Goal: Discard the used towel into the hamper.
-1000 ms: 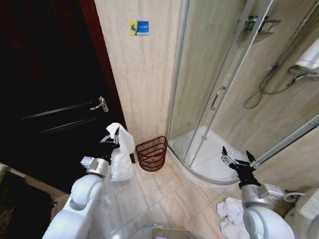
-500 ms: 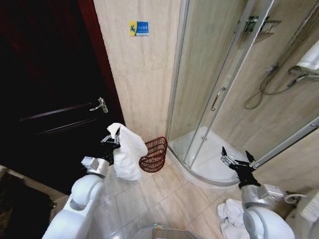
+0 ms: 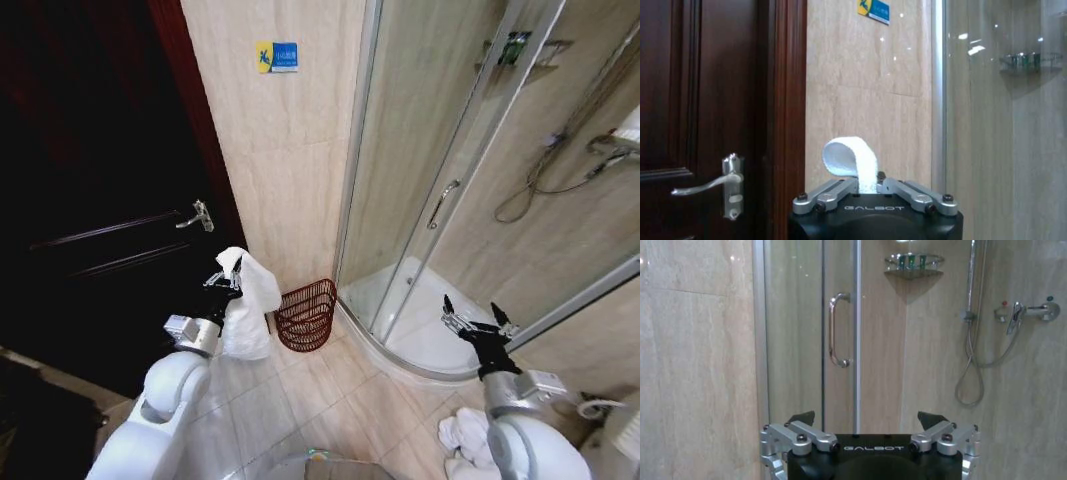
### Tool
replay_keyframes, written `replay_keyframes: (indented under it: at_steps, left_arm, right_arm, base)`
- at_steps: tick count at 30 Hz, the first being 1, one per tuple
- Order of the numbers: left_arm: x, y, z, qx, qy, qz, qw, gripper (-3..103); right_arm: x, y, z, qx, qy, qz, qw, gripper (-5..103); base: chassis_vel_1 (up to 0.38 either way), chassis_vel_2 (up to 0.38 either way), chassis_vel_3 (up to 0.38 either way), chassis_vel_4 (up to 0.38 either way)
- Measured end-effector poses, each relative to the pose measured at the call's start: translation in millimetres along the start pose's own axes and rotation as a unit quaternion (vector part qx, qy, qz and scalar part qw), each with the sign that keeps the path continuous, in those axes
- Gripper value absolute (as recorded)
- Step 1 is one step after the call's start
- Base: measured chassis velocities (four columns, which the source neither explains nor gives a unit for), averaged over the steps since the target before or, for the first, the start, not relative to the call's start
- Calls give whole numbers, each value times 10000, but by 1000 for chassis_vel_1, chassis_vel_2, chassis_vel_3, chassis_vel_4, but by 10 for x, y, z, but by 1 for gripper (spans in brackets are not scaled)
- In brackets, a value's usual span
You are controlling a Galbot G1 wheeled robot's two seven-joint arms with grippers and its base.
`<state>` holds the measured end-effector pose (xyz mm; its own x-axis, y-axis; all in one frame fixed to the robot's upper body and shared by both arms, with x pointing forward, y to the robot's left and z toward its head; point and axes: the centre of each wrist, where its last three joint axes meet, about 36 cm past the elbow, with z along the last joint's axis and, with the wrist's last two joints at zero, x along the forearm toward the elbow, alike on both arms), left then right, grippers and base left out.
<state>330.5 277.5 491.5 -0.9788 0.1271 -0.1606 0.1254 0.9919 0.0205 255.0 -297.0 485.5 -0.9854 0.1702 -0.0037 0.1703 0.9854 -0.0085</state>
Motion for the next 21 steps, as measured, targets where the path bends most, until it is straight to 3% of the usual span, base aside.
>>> replay_keyframes:
  at_steps: [13, 21]
  left_arm:
    - [-8, 6, -5, -9, -2, 32, 10000, 2]
    - [-173, 132, 161, -75, 63, 255, 9996, 2]
  right_arm:
    - [6, 1, 7, -2, 18, -17, 10000, 100]
    - [18, 33, -5, 105, 22, 13, 9999, 100]
  base:
    - [-57, 65, 60, -55]
    - [-34, 29, 28, -34]
